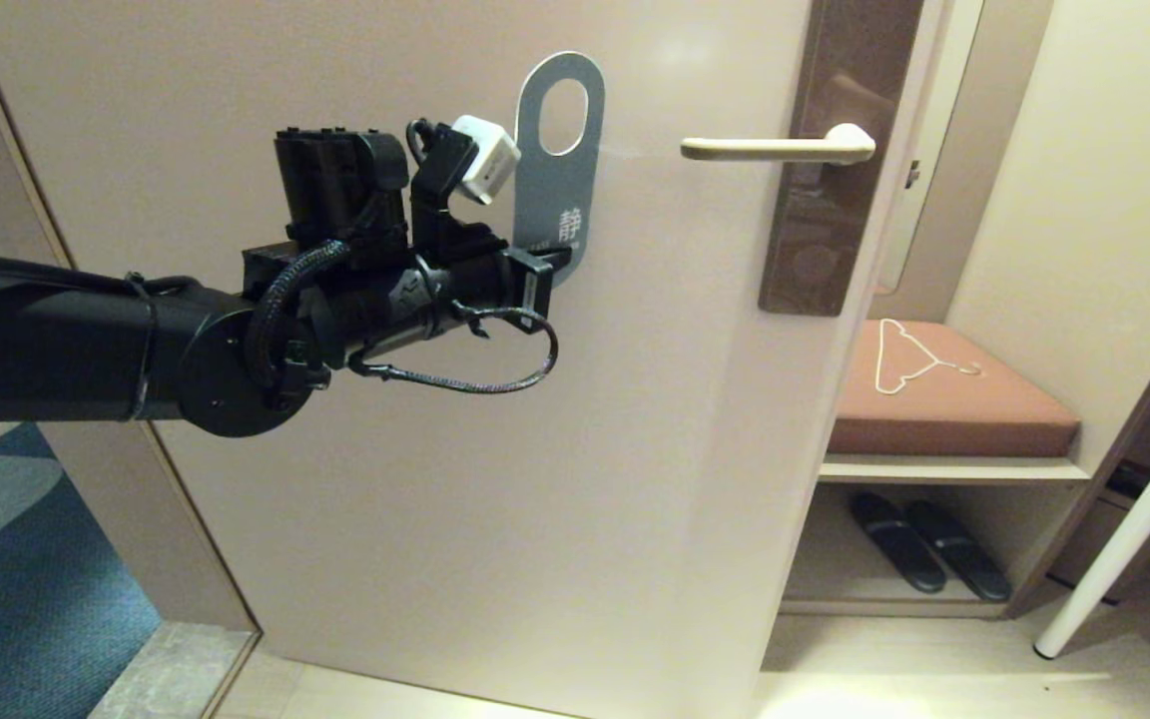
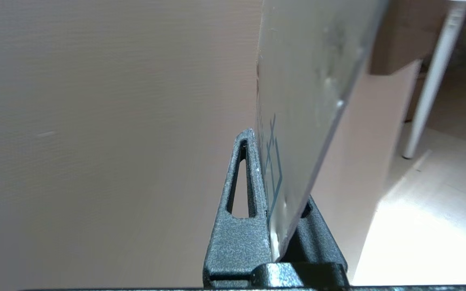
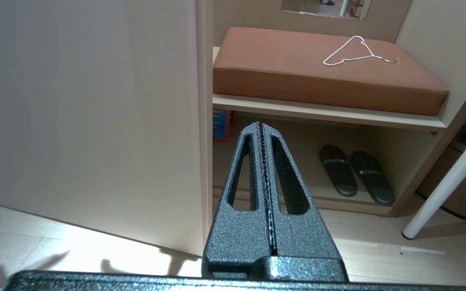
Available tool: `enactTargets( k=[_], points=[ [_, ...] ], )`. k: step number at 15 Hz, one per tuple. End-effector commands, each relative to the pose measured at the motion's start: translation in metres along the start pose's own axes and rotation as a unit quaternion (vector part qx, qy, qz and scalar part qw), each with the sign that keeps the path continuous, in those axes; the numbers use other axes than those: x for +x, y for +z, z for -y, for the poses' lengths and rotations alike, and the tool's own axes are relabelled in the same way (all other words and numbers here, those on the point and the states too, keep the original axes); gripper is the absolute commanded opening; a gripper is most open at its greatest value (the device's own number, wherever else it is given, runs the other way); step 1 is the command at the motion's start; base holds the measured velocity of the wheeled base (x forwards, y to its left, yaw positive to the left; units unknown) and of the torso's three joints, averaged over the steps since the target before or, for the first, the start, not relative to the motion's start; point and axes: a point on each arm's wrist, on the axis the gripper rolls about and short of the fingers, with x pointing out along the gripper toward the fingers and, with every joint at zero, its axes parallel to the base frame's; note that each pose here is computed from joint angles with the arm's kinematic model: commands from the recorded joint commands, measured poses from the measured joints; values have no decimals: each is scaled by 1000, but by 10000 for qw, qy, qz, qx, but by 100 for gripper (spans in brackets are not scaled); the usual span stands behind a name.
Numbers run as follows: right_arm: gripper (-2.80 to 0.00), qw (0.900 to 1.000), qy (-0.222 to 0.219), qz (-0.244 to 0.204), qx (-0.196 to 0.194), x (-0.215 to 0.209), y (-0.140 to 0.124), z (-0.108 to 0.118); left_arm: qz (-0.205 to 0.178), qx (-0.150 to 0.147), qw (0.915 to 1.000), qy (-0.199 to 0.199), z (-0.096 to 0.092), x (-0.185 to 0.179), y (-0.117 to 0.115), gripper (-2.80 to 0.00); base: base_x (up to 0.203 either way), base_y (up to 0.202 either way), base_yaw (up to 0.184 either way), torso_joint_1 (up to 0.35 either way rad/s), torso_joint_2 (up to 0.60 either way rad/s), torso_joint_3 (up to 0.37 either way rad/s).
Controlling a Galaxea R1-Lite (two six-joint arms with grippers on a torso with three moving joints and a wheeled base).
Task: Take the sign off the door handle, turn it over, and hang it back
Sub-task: Hang the sign back with the other side facing out
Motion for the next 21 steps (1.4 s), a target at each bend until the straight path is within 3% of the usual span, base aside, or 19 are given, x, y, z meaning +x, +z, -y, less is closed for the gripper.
enactTargets(
  k=[1,13,21],
  points=[
    [-280,10000,5,-6,-4,0,0,0,-3,3,10000,-84,5,4,-1,-280,0,0,0,0,0,0],
    [-280,10000,5,-6,-4,0,0,0,5,9,9989,-472,32,35,-3,-280,0,0,0,0,0,0],
    [-280,10000,5,-6,-4,0,0,0,-90,-7,9984,-551,33,44,-6,-280,0,0,0,0,0,0]
  ],
)
